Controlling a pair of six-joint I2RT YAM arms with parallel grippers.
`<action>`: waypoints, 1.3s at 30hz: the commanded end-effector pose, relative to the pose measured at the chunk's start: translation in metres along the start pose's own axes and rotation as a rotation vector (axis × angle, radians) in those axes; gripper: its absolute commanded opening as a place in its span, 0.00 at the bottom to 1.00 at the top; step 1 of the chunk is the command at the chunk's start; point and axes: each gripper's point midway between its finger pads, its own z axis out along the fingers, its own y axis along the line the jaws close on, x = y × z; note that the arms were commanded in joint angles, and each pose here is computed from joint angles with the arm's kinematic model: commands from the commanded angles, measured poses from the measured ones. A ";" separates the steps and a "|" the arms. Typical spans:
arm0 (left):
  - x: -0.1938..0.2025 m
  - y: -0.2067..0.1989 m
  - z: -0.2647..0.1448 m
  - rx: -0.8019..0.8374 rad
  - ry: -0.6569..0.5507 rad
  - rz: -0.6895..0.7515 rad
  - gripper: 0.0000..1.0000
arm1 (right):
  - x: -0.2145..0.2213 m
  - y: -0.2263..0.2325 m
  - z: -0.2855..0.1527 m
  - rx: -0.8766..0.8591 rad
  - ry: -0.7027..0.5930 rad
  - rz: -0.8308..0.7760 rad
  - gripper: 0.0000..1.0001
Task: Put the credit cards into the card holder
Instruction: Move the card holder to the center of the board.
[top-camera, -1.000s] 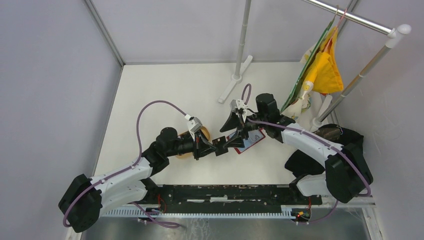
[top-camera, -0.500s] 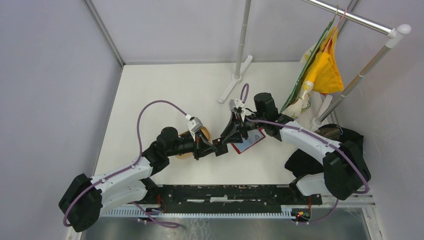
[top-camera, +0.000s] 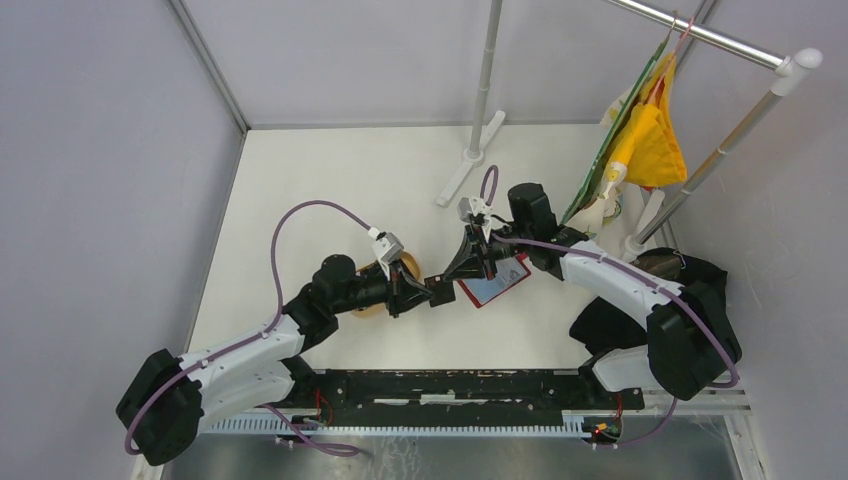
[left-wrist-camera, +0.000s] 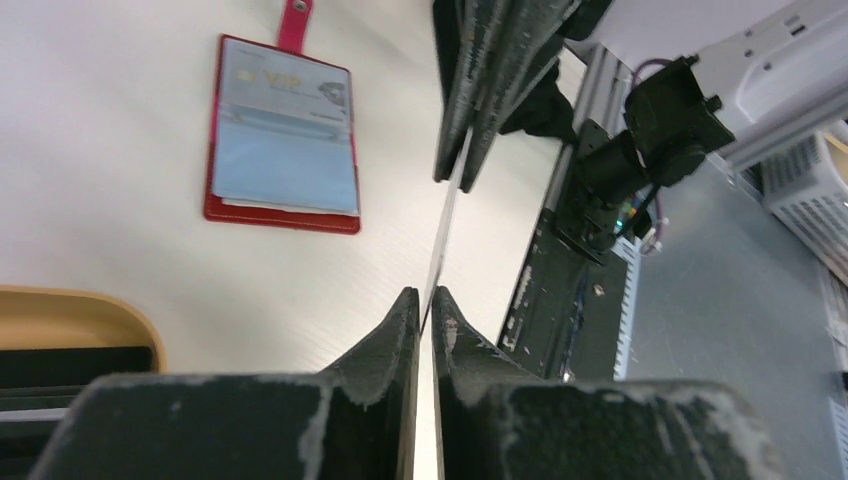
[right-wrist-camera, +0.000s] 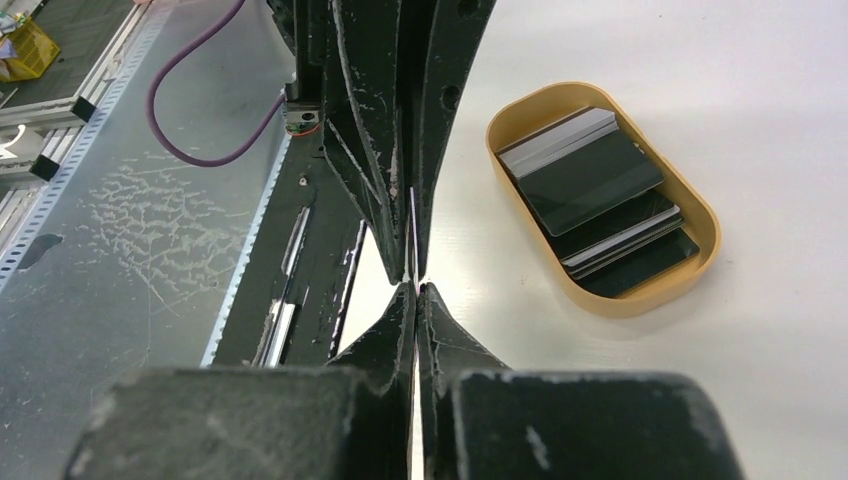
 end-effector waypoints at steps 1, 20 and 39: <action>-0.027 0.009 -0.002 -0.083 -0.094 0.046 0.20 | -0.017 -0.005 -0.004 0.003 -0.011 -0.077 0.00; -0.028 0.063 -0.023 -0.422 -0.182 -0.088 1.00 | -0.003 -0.054 -0.041 0.224 0.088 -0.079 0.00; -0.024 0.046 0.004 -0.280 -0.146 -0.167 0.94 | 0.012 -0.083 -0.069 0.323 0.106 0.012 0.00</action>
